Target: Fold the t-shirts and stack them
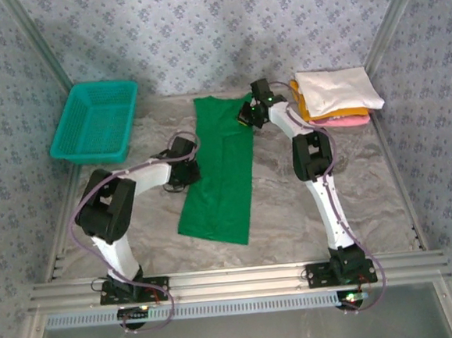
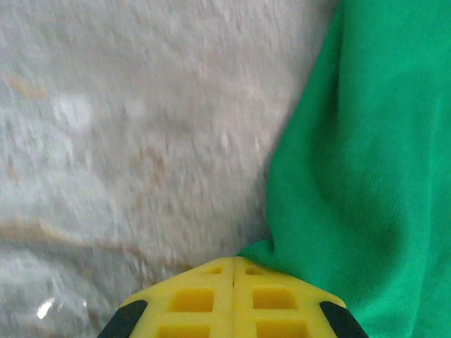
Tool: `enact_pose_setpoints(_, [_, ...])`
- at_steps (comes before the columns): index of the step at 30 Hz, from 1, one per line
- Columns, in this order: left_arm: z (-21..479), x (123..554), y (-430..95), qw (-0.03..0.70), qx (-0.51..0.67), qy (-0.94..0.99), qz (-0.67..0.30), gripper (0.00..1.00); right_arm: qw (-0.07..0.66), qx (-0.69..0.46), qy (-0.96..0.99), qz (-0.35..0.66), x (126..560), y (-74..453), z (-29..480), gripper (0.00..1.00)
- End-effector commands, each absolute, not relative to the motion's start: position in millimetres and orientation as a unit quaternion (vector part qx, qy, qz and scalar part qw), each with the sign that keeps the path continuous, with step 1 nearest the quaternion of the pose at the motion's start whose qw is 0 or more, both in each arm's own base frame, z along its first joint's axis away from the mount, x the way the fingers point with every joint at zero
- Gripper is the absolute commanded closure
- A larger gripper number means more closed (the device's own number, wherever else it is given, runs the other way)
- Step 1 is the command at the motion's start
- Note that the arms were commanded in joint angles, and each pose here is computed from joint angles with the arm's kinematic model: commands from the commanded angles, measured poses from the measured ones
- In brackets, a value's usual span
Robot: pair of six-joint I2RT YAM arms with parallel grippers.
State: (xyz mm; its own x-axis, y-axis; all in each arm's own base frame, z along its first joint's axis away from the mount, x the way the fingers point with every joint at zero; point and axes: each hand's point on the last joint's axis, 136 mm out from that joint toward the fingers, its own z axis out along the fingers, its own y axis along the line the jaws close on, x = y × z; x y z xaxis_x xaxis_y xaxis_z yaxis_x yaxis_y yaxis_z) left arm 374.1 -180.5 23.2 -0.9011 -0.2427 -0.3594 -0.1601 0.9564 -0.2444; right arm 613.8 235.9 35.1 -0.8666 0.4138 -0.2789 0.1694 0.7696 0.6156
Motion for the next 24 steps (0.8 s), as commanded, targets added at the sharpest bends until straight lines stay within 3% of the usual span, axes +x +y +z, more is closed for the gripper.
enact_pose_setpoints(1, [7,371,-162,0.163,-0.107,0.978,-0.073,1.0,0.233,0.15,0.905,0.323,634,232,58,1.0])
enact_pose_setpoints(6, [34,364,-158,0.18,-0.112,0.974,-0.076,1.0,0.275,0.127,0.882,0.361,642,223,135,0.94])
enact_pose_setpoints(11, [47,330,-148,0.18,-0.13,0.97,-0.097,1.0,0.278,0.101,0.89,0.347,603,221,178,0.88])
enact_pose_setpoints(13, [42,309,-143,0.163,-0.129,0.974,-0.088,1.0,0.267,0.097,0.902,0.325,577,222,175,0.88])
enact_pose_setpoints(18, [34,266,-133,0.136,-0.125,0.979,-0.083,1.0,0.23,0.09,0.928,0.28,523,237,138,1.0])
enact_pose_setpoints(24, [36,236,-147,0.126,-0.081,0.987,-0.064,1.0,0.187,0.087,0.945,0.253,508,248,87,1.0])
